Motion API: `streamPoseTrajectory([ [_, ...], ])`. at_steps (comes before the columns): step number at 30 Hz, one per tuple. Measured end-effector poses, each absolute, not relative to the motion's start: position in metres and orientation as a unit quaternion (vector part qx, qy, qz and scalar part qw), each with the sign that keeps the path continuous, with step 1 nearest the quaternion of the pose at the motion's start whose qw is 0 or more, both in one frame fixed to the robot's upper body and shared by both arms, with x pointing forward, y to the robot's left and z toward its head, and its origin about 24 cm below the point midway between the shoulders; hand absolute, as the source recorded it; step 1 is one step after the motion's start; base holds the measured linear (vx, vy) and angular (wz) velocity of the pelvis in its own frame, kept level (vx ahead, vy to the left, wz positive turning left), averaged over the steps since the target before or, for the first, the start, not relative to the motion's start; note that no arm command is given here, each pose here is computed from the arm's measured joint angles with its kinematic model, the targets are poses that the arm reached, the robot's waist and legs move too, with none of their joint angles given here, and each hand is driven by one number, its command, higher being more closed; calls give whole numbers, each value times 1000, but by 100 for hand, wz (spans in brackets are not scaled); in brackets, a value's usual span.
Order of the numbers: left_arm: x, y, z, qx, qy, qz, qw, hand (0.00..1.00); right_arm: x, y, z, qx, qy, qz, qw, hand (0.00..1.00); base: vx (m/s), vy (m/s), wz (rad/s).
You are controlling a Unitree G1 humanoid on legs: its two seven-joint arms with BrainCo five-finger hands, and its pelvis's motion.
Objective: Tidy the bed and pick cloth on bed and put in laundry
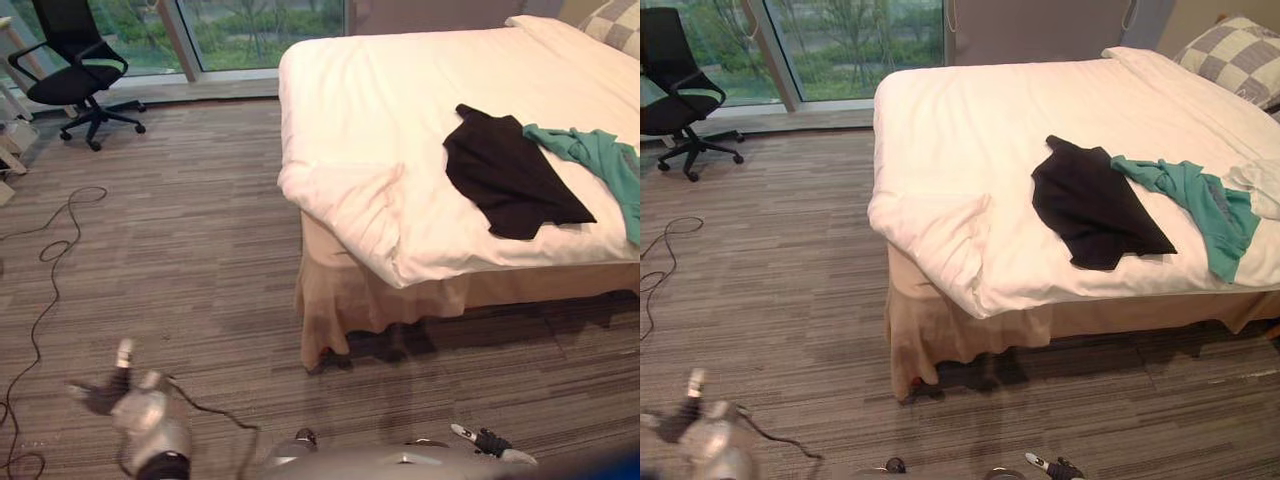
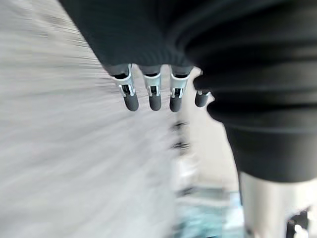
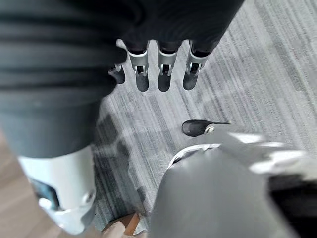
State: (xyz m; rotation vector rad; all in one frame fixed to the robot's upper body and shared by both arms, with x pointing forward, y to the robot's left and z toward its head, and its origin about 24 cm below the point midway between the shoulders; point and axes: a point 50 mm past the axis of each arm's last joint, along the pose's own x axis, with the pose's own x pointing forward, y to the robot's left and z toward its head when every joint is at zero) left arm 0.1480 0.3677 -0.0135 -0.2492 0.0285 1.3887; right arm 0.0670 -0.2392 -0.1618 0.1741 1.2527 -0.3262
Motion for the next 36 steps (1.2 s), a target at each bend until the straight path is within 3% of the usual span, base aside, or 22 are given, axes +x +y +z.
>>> streamPoseTrajectory([
  [3,162,384,26,-78,-64,609,787,0,64,-242,-162,88,587,-158,789,0,-3,14,10],
  [7,204,383,91,-3,-165,492,855,0,65,-241,-162,111,579,-176,788,0,90,15,2],
  [10,240,356,127,88,-201,372,902,0,68,-244,-160,109,572,-182,792,0,109,15,-14],
  [14,278,292,130,198,-214,243,925,0,74,-242,-160,124,569,-188,791,0,75,13,-30],
  [16,295,272,121,280,-194,211,916,0,79,-241,-159,125,571,-184,790,0,41,-19,-46],
  [23,352,250,159,380,-186,218,880,0,84,-240,-158,99,580,-174,790,0,-27,-28,-39],
  [36,395,213,238,437,-180,322,820,0,178,-228,-127,89,446,-150,878,0,-70,-5,-18],
])
